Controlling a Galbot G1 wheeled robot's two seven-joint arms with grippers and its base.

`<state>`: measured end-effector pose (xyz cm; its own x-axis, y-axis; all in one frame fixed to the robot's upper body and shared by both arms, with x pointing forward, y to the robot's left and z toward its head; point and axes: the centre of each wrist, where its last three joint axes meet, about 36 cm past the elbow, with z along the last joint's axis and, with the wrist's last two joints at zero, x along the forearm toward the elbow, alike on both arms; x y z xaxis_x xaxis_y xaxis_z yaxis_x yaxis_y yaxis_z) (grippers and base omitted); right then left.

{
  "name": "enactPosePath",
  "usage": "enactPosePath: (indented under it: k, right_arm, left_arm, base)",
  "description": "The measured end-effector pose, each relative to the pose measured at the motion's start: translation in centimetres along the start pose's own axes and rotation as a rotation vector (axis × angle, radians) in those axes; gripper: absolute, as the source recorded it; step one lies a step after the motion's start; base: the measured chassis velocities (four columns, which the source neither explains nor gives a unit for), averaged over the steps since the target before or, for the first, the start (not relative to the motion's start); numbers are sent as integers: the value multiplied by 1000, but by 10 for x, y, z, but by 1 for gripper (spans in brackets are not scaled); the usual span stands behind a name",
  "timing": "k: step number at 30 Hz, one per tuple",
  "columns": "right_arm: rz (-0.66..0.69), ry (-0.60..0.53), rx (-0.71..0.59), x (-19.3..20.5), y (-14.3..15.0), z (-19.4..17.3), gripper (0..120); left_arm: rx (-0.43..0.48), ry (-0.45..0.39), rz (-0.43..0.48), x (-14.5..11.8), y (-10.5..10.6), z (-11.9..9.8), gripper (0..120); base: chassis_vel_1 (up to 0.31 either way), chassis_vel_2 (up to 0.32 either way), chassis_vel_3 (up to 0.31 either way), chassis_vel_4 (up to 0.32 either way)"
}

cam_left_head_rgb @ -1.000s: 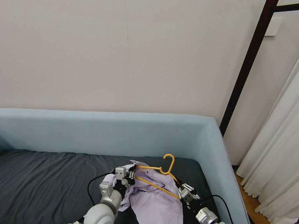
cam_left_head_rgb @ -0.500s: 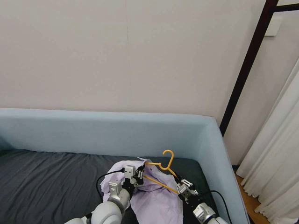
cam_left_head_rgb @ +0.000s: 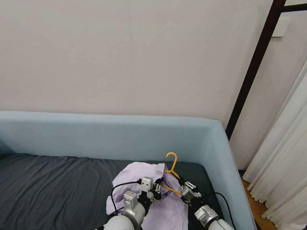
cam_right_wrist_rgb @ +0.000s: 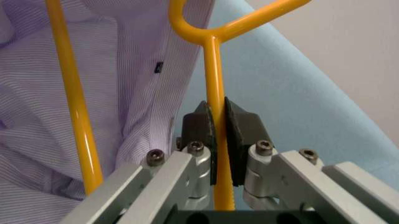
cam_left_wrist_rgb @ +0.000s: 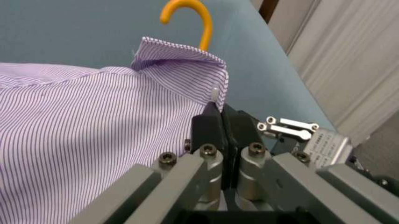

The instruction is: Pick up the clothes from the sofa and hang them on the clothes hanger.

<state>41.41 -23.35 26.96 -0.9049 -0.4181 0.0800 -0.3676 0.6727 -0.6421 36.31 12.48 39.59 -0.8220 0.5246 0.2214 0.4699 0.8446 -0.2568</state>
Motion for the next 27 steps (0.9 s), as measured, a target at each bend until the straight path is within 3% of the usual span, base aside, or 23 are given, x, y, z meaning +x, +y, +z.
enactPosePath:
  k: [10,16,21,22,26,27]
  right_arm:
    - [18,-50,28,5,-9,-3,4]
    - [22,-116,109,9,-13,-5,4]
    - [51,-130,113,9,-18,-4,4]
    - [51,-130,113,9,-18,-4,4]
    - [71,-146,124,6,-22,-3,4]
    - [71,-146,124,6,-22,-3,4]
  left_arm:
    - [-19,41,-30,8,11,20,0]
    - [-30,75,-53,17,14,25,1]
    - [-96,125,-87,37,14,14,25]
    - [-96,125,-87,37,14,14,25]
    - [-206,123,-108,69,32,15,43]
    - [-206,123,-108,69,32,15,43]
  base:
    - [0,0,0,0]
    - [0,0,0,0]
    - [0,0,0,0]
    - [0,0,0,0]
    - [0,0,0,0]
    - [0,0,0,0]
